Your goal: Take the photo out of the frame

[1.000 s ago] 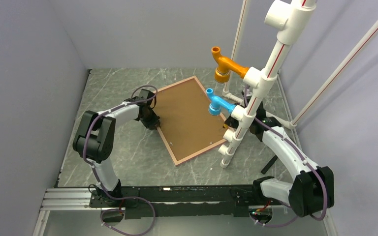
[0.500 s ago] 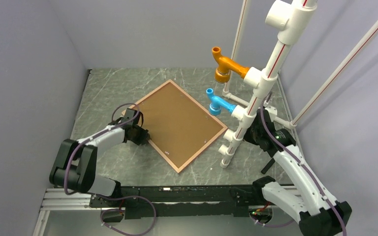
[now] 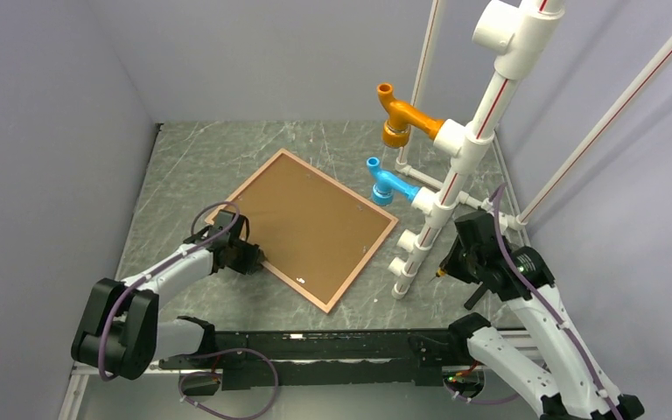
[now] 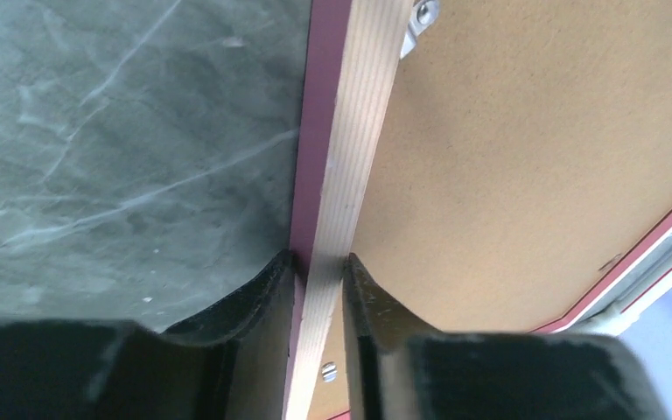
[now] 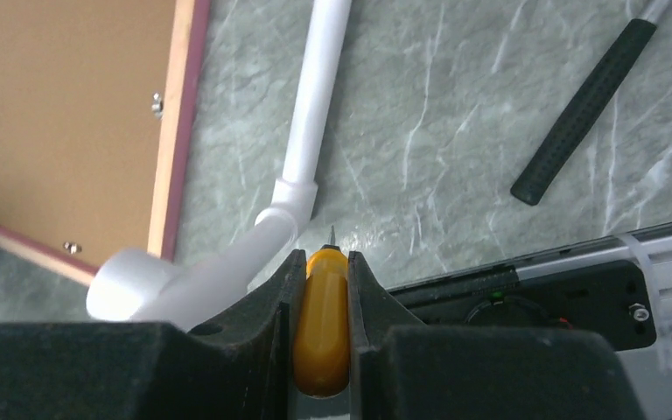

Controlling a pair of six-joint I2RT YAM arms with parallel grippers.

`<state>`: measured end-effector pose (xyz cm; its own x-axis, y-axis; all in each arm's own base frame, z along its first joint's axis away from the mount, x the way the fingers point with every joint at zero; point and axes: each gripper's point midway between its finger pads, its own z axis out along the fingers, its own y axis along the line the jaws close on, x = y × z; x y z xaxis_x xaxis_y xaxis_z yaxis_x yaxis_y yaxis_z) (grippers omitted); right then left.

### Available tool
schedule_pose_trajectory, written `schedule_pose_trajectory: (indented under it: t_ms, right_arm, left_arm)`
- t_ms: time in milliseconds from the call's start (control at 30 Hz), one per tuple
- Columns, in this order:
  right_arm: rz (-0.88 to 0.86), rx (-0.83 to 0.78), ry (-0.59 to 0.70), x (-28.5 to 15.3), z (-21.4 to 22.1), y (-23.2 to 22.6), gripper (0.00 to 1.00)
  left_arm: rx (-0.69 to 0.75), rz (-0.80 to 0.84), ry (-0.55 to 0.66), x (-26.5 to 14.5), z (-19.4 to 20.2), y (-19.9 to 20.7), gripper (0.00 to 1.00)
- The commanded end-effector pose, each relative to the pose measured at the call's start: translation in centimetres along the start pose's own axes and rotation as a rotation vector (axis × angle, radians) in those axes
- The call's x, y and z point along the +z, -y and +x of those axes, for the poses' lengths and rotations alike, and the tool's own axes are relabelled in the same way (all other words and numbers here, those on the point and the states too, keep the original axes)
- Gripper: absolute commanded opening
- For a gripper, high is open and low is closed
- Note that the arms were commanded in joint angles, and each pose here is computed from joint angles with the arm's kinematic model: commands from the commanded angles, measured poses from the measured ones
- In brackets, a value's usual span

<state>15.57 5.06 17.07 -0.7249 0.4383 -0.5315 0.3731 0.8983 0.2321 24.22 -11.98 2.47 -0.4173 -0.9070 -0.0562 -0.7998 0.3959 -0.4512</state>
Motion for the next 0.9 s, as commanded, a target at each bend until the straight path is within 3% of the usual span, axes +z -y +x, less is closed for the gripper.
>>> schedule_pose_trajectory:
  t_ms: [0,200,300,367,467,633,733,867]
  right_arm:
    - [-0.13,-0.03,-0.034,-3.3,1.0,-0.7,0.0]
    - [-0.229,-0.166,-0.1,-3.9,2.5,-1.5,0.0]
    - [-0.179,-0.163,-0.057,-3.5,1.5,-0.9,0.0]
    - [-0.176,-0.14,-0.02,-3.1,0.3,-1.6,0.0]
    - [-0.174,-0.088,0.045,-2.0,-1.8,-3.2,0.0]
    - [-0.108,-0.091,0.136,0.1,-5.6,-4.6,0.0]
    - [-0.123,-0.123,0.138,1.4,-7.5,-5.8,0.0]
    - [-0.153,-0.135,0.114,2.9,-8.2,-6.4,0.0]
  left_arm:
    - [0.084,0.045,-0.031,-1.7,0.4,1.4,0.38]
    - [0.377,0.164,-0.002,-3.9,0.1,3.0,0.71]
    - [0.571,0.3,0.004,-5.7,0.5,4.9,0.76]
    - [0.713,0.383,0.004,-6.9,0.9,6.1,0.78]
    - [0.897,0.378,0.019,-8.0,0.9,6.2,0.76]
    - [1.219,0.257,0.05,-9.9,0.5,7.0,0.75]
    - [1.332,0.158,0.101,-9.9,-0.5,8.1,0.74]
    - [1.488,0.41,0.017,-10.2,4.7,11.7,0.68]
